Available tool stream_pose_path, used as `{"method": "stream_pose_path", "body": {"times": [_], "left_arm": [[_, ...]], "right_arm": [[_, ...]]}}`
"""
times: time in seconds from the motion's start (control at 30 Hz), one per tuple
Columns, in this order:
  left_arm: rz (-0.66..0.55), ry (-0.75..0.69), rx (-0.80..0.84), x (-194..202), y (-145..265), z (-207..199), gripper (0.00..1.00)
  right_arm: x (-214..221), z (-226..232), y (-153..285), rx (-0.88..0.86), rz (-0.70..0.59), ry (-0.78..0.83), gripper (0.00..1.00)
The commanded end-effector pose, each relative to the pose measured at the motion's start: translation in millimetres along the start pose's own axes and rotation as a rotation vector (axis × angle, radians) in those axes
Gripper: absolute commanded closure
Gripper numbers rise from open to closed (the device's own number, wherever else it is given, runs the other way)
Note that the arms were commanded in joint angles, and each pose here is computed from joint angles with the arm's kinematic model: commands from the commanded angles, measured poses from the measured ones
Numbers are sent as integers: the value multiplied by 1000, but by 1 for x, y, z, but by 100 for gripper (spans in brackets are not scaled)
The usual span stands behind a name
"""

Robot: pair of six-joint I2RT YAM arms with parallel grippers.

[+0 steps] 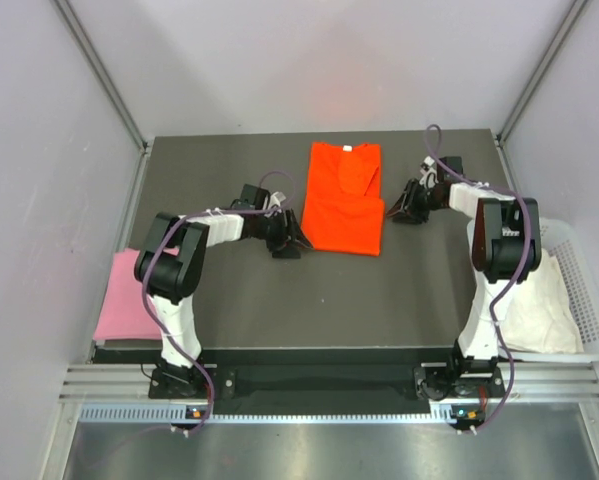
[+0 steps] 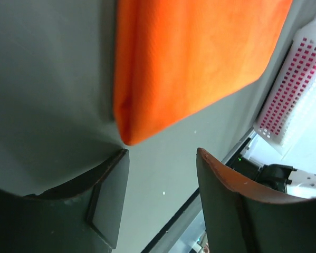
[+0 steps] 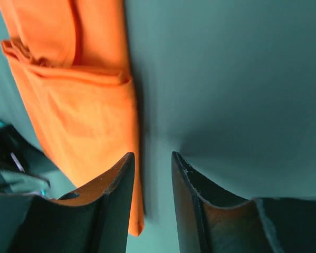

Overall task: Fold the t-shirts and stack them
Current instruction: Fold the tshirt

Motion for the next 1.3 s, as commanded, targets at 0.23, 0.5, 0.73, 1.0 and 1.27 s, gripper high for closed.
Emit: {"method": "stream_pose_path", "body": {"times": [0.23, 0.5, 0.73, 1.0, 1.27], "left_arm": [[-110, -91, -24, -17, 46, -22, 37], [-256, -163, 47, -94, 54, -38, 33], [-314, -138, 179, -141, 10, -34, 41], [-325, -126, 133, -156, -20, -31, 46], [-338, -96, 161, -158, -28, -34, 53]], "right_arm": [[-47, 0, -6, -58, -102, 17, 65], [-49, 7, -13, -138, -141, -19, 64], [-46, 4, -28, -195, -142, -124, 65], [-45, 4, -36, -205, -130, -134, 69], [-44, 2, -37, -205, -129, -135, 69]]}}
Point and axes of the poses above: each gripper's point midway between its finger pads, its own y axis back along the fingers, its own z axis along the line the jaws close on, x = y × z, the point moved 7 cm from there along y, back along the fingers, and after that the axes turned 5 degrees about y, right-handed, at the moved point
